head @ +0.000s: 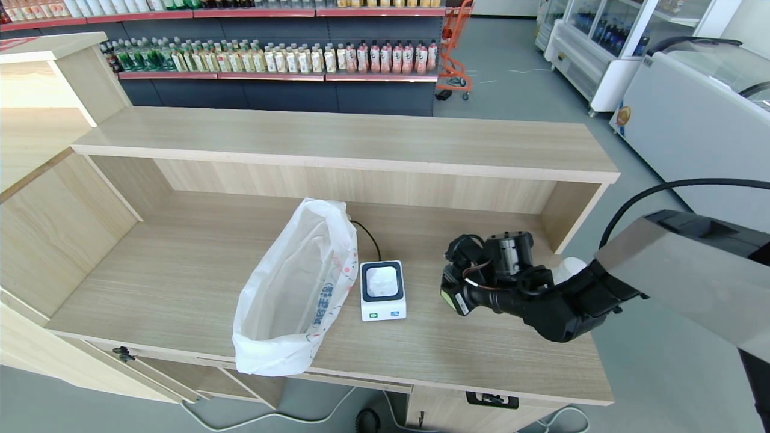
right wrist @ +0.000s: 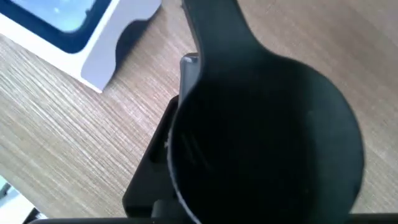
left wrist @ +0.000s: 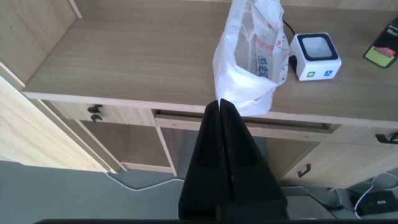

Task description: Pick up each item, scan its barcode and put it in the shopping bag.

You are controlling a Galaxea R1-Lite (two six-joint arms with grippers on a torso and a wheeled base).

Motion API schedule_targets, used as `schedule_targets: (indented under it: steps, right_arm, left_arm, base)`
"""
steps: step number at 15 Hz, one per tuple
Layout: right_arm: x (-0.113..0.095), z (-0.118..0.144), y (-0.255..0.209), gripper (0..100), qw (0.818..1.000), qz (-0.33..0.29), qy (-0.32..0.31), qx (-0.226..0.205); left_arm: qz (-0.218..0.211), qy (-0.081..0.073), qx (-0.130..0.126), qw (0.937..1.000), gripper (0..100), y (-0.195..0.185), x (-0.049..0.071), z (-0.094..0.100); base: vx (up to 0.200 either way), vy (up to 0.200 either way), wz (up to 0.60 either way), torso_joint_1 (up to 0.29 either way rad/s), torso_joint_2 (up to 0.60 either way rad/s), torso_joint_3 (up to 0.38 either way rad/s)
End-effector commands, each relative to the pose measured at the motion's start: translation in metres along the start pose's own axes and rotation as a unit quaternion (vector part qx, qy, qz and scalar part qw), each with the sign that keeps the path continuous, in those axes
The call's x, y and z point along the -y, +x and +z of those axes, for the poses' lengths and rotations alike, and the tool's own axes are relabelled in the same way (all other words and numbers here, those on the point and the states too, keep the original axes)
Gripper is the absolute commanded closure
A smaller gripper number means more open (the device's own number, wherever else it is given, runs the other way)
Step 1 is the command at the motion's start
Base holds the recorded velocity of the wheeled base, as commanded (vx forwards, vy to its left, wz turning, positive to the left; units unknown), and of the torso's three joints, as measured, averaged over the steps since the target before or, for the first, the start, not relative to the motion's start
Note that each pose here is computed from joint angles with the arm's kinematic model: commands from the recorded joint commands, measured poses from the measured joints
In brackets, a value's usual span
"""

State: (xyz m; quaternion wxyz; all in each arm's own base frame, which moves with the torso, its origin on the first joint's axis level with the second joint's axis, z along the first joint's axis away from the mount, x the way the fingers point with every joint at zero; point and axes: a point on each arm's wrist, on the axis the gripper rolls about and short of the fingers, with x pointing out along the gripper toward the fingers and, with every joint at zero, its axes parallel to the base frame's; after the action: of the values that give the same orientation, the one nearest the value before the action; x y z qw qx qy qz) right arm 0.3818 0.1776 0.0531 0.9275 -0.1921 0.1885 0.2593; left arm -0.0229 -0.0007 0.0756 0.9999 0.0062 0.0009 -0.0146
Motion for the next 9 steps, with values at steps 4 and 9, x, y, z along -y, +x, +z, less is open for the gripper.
schedule_targets:
  steps: [4, 9]
  right_arm:
    - [0.035, 0.108, -0.154, 100, 0.985, -0.024, 0.103, 0.136]
    - [0.024, 0.081, -0.266, 100, 0.965, -0.068, -0.152, 0.204]
  left_arm:
    - [0.0, 0.0, -0.001, 1.0, 100, 0.0, 0.0, 0.0]
    - [0.0, 0.0, 0.0, 1.0, 100, 0.0, 0.0, 0.0]
  base:
    - [0.0, 0.0, 0.0, 0.0, 0.0, 0.0]
    - [0.0, 0.0, 0.0, 0.0, 0.0, 0.0]
